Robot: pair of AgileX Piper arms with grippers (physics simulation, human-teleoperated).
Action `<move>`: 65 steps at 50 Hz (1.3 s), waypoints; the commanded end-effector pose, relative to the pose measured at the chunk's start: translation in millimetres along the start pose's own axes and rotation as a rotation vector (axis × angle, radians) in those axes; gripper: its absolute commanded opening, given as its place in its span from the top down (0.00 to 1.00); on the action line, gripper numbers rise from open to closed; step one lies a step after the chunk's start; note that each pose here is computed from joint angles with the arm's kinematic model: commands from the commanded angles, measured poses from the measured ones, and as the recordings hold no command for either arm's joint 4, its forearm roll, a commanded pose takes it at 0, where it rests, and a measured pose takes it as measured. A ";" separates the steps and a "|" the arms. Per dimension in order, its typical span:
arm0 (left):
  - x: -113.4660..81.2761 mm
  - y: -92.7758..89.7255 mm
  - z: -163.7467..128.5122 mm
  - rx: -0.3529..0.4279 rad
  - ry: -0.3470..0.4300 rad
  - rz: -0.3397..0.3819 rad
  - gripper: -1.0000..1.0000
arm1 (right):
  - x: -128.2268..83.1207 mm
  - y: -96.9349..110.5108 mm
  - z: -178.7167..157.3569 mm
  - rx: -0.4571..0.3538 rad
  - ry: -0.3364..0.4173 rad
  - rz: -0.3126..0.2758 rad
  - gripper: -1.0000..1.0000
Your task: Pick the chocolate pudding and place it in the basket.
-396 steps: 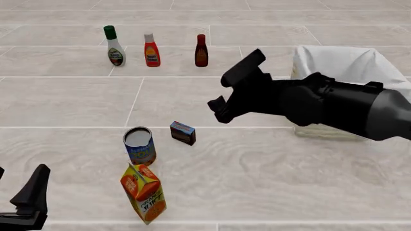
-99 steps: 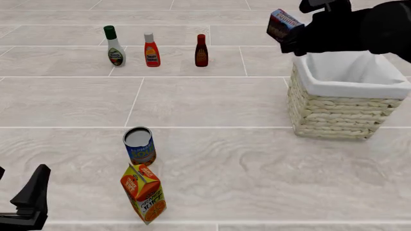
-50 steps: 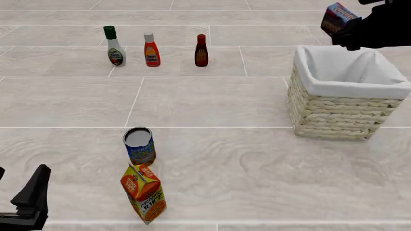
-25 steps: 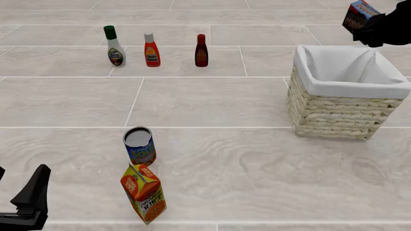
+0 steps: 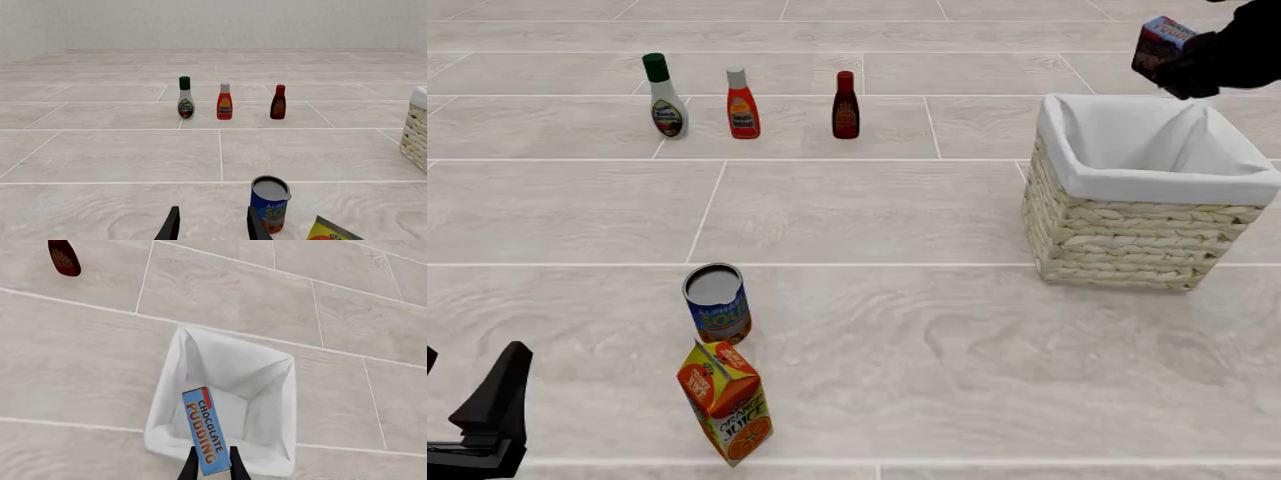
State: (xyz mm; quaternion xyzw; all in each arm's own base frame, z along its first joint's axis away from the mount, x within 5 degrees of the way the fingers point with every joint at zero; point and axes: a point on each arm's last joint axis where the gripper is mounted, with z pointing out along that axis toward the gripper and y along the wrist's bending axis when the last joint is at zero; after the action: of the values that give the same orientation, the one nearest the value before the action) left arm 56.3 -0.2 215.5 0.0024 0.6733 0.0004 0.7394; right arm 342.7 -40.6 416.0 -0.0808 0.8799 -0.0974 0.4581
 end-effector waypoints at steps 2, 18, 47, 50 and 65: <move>-0.1 0.0 -0.3 0.000 -0.001 0.000 0.00 | -17.6 -10.5 -1.9 -0.004 0.047 -0.036 1.00; -0.1 0.0 -0.3 0.000 -0.001 0.000 0.00 | -28.2 -24.1 13.3 -0.021 0.140 -0.111 1.00; -0.1 0.0 -0.3 0.000 -0.001 0.000 0.00 | -37.2 -42.6 37.2 -0.032 0.216 -0.164 1.00; -0.1 0.0 -0.3 0.000 -0.001 0.000 0.00 | -38.8 -42.1 40.6 -0.035 0.217 -0.169 1.00; -0.1 0.0 -0.3 0.000 -0.001 0.000 0.00 | -27.6 -44.5 65.5 -0.056 0.269 -0.202 1.00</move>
State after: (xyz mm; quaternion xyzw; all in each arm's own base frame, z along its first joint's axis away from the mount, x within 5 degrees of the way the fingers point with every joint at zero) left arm 56.3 -0.2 215.5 0.0024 0.6733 0.0004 0.7393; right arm 410.5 -79.4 417.2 -0.1672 0.9192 -0.1292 0.3322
